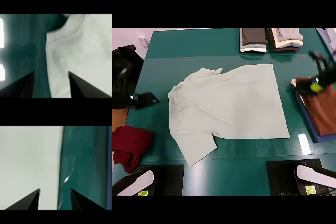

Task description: Fold the shirts.

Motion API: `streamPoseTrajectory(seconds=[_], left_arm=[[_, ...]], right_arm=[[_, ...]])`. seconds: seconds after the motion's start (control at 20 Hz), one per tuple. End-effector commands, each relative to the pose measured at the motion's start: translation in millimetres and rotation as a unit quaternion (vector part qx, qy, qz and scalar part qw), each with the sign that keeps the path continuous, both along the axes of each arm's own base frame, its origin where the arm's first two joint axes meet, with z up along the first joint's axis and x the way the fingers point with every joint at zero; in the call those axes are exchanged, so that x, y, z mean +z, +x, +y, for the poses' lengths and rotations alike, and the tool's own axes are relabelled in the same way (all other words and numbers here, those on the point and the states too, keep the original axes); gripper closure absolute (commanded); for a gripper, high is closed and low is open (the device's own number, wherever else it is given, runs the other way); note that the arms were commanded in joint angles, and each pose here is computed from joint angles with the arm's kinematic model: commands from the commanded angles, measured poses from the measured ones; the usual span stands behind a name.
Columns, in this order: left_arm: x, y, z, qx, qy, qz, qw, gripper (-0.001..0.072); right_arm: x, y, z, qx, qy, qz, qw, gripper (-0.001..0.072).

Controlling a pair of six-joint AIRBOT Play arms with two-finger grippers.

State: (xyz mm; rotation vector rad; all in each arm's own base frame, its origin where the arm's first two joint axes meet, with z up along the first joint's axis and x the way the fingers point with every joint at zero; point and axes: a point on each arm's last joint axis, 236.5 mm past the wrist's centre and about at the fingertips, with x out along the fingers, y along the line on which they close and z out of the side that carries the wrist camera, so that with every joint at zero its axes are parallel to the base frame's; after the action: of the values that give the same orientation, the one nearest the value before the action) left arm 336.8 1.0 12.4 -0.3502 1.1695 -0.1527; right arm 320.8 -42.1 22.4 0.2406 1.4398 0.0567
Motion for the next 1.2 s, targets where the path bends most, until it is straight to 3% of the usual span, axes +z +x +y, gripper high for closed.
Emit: streamPoseTrajectory(seconds=[0.0,0.2,0.35,0.55,0.6,0.7,0.75,1.15], left_arm=[[-33.4,-51.2,-11.5,0.013,-0.025,0.054,0.998,0.0211],[-45.9,-64.0,-16.4,0.016,-0.035,0.078,0.996,0.0211],[-45.7,-63.9,-17.0,0.016,-0.036,0.078,0.996,0.0211],[-46.0,-66.7,-18.1,0.013,-0.038,0.083,0.996,0.0211],[-46.7,-69.7,-18.5,0.009,-0.037,0.089,0.995,0.0211],[-48.3,-77.5,-19.2,0.0,-0.036,0.103,0.994,0.0211],[-49.6,-83.3,-21.4,-0.004,-0.039,0.114,0.993,0.0211],[-92.9,-111.5,-41.2,0.023,-0.079,0.149,0.985,0.0211]], right_arm=[[-61.3,-103.4,-7.2,-0.058,0.046,0.093,0.993,0.0244],[-92.1,-134.8,19.6,-0.134,0.154,0.09,0.975,0.0229],[-103.1,-131.0,33.3,-0.153,0.178,0.073,0.969,0.0262],[-118.2,-133.8,56.0,-0.108,0.181,0.107,0.972,0.0271],[-122.0,-133.6,61.6,-0.093,0.178,0.113,0.973,0.0361],[-125.2,-131.2,69.1,-0.069,0.169,0.112,0.977,0.0622],[-124.1,-130.0,71.9,-0.057,0.164,0.107,0.979,0.0694],[-94.6,-108.6,70.7,-0.029,0.121,0.01,0.992,0.0694]])
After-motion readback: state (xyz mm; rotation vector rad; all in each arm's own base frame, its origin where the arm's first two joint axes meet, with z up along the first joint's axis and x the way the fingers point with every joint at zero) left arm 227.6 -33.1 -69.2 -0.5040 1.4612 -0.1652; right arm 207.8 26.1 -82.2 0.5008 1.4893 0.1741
